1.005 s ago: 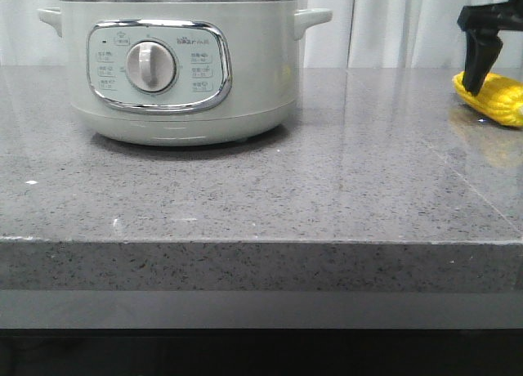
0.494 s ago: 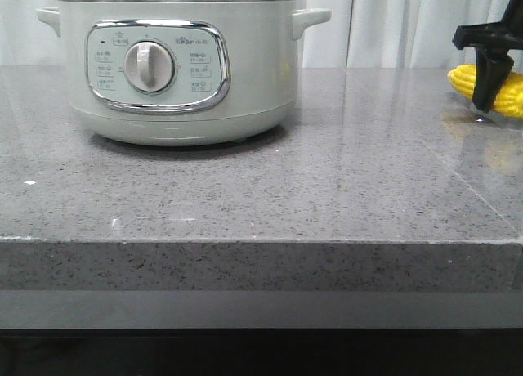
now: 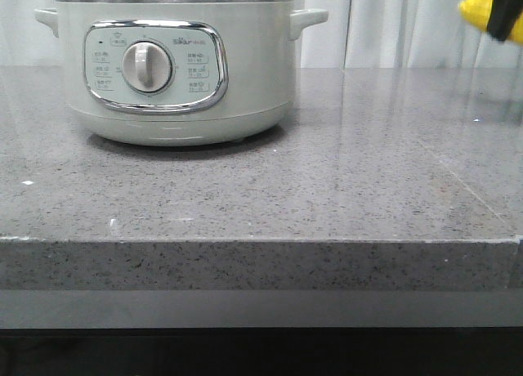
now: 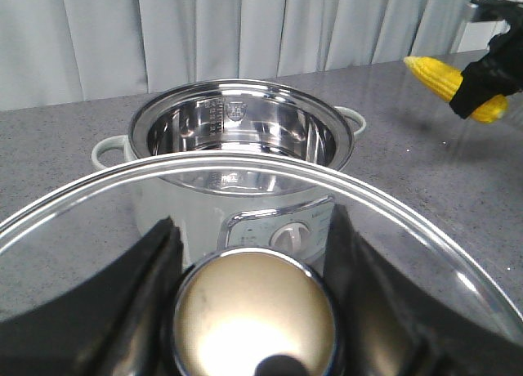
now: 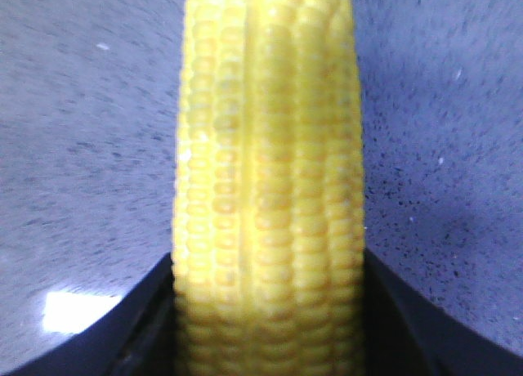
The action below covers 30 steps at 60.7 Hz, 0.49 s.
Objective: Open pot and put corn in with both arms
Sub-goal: 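Lower the right gripper onto the yellow corn cob and grasp it, then lift the corn and carry it over the open pot with the right gripper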
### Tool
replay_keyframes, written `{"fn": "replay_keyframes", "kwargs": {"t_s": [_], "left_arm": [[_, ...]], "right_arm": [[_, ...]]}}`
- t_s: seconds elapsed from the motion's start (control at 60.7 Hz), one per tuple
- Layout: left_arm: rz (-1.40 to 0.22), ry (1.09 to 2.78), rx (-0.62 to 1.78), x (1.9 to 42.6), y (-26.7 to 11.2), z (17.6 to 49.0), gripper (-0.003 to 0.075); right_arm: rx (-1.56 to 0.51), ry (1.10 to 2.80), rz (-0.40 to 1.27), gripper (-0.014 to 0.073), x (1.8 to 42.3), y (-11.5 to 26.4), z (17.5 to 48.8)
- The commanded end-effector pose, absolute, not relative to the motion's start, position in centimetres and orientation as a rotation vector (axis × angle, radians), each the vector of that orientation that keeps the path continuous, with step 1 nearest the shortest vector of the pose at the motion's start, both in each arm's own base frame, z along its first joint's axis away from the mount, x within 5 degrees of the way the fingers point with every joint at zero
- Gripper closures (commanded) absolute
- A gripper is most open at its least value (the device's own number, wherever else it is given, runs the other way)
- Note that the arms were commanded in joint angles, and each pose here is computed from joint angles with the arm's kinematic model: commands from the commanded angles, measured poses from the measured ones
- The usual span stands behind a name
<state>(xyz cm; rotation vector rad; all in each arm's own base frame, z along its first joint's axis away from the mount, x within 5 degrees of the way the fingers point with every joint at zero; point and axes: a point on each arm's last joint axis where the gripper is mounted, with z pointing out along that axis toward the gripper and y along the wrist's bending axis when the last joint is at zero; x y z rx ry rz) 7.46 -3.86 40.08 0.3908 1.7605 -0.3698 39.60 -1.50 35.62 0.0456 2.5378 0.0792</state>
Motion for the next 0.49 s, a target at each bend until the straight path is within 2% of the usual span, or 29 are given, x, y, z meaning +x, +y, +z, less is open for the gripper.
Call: {"fn": "replay_keyframes", "kwargs": {"t_s": [0.0,0.198,0.478], "left_arm": [[-0.409,1.58,0.343,7.2,-3.7,42.6,0.0534],[-0.409,1.58,0.343,7.2,-3.7,42.6,0.0534],[-0.409,1.58,0.343,7.2,-3.7,42.6,0.0534]], "right_arm": [[-0.014,2.353,0.094,0.0256,36.6,-0.3,41.6],[-0.107,2.221,0.159,0.0256,31.9,2.7,45.6],[-0.193,2.099,0.261,0.0256,25.3,4.9,47.2]]}}
